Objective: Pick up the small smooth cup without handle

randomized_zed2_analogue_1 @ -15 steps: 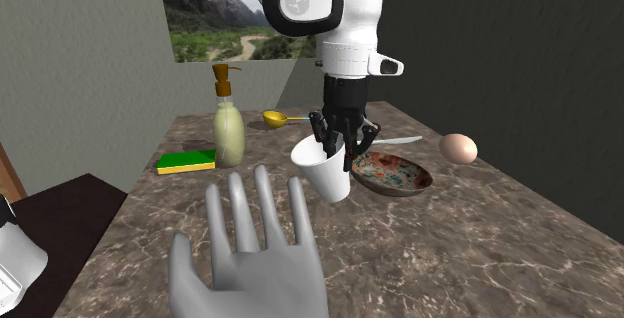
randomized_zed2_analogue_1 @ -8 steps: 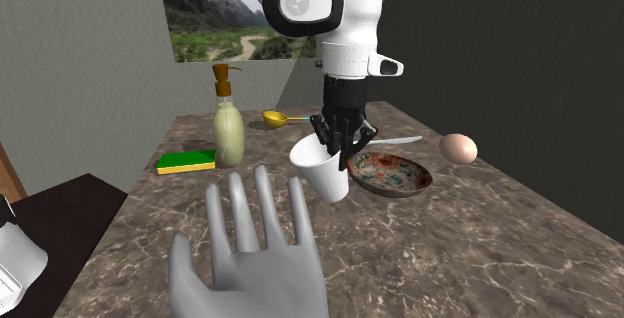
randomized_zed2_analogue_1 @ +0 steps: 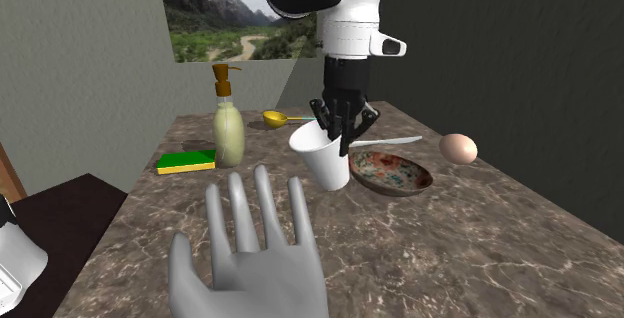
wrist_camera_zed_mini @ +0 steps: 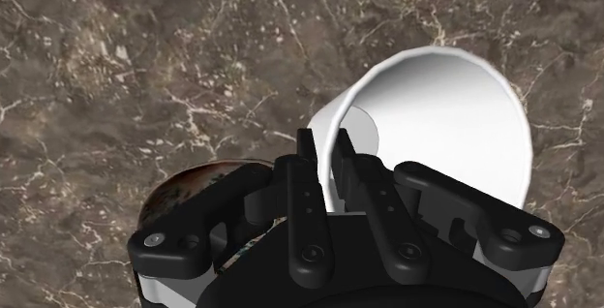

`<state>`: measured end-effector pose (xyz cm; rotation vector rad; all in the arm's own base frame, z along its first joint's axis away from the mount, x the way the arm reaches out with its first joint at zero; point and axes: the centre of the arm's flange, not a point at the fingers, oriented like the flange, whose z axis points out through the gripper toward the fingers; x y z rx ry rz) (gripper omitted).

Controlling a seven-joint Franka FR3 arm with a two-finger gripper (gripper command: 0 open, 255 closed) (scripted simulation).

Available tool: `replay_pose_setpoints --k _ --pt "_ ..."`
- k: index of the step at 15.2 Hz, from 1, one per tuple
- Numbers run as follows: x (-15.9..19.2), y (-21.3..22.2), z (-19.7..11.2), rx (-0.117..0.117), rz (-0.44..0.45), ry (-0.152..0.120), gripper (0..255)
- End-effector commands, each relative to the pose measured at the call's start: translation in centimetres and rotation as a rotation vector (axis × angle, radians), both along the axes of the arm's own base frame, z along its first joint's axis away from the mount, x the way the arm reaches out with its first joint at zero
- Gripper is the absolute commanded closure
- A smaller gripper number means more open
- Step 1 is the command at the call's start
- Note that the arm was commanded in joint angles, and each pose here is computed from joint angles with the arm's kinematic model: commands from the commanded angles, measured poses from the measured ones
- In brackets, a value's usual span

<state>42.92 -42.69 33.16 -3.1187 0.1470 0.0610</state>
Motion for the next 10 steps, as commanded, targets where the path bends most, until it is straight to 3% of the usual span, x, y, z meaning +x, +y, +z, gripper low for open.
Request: replay_pose_setpoints --k 1,10 --pt "0.1 0.0 1.1 0.0 0.0 0.0 255" --pt "0.1 0.0 4.9 0.0 0.0 0.0 255"
